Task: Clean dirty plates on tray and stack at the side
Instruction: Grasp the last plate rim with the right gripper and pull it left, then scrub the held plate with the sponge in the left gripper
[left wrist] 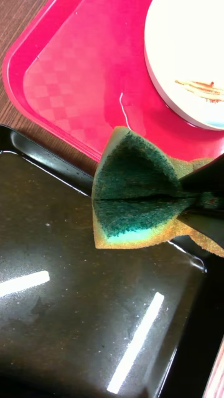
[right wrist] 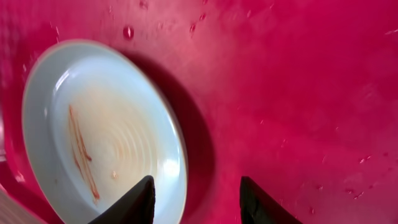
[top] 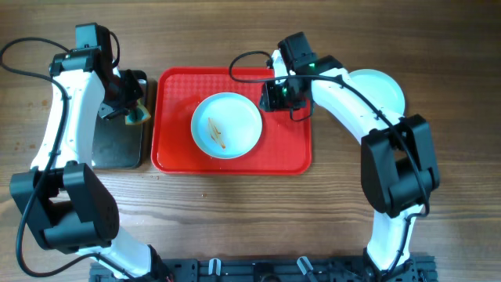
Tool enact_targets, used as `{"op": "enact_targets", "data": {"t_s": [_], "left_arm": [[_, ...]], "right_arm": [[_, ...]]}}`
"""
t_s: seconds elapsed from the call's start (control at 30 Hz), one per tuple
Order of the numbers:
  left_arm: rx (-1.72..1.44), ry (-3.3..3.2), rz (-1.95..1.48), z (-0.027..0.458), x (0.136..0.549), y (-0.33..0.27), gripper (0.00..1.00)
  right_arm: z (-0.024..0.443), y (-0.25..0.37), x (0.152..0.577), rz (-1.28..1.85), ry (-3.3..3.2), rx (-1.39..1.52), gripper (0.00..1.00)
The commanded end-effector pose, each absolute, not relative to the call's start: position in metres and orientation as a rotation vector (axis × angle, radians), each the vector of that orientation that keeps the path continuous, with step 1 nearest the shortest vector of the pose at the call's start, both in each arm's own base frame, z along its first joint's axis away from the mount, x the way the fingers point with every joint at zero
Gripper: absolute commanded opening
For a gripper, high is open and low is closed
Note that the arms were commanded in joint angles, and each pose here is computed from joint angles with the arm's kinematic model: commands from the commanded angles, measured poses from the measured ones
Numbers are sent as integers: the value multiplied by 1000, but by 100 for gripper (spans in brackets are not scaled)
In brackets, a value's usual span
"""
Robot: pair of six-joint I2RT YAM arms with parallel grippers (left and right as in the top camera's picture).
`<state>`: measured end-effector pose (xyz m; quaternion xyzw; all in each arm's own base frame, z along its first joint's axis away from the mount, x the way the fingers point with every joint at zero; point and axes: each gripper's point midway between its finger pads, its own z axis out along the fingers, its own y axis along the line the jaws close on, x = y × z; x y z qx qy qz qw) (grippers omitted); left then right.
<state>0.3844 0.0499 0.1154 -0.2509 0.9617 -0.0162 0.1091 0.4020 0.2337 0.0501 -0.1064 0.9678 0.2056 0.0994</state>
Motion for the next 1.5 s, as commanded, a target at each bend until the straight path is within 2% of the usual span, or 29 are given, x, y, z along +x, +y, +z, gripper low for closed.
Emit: {"op": "enact_targets", "data": {"t_s": [0.0,0.27,0.43,0.57,0.67,0.7,0.97,1.17,1.2,1.27,1.33,1.4,1.47], "left_arm": [[-717,2817,-55,117,390,52,4],[-716,2816,-55,117,390,52,4],[-715,2810,-56,117,392,52,4],[-714,2811,-67,118,392,50,4],[-713,2811,-72,118,392,50,4],[-713,2811,-72,118,392,50,4],[-713,2812,-72,118,392,50,4],[-713,2812,-72,118,392,50,4],[-713,2812,-75,118,392,50,4],[-710,2813,-96,118,393,47,4],[-704,2815,-142,118,394,42,4],[-693,2811,-183,119,396,36,4],[-671,2801,-191,120,401,31,4]], "right_arm": [[39,250,400,550,2876,-497,44],[9,260,399,484,3035,-508,43],[4,258,398,474,3050,-500,36],[2,257,395,465,3073,-470,22],[2,257,391,477,3111,-377,6],[3,258,391,483,3119,-347,4],[-9,282,389,505,3126,94,4],[-18,291,385,522,3116,166,4],[-18,292,388,530,3106,171,8],[-17,294,392,545,3088,165,23],[-17,294,392,548,3084,164,27],[-17,294,392,547,3084,164,26],[-17,294,392,547,3084,164,15]]}}
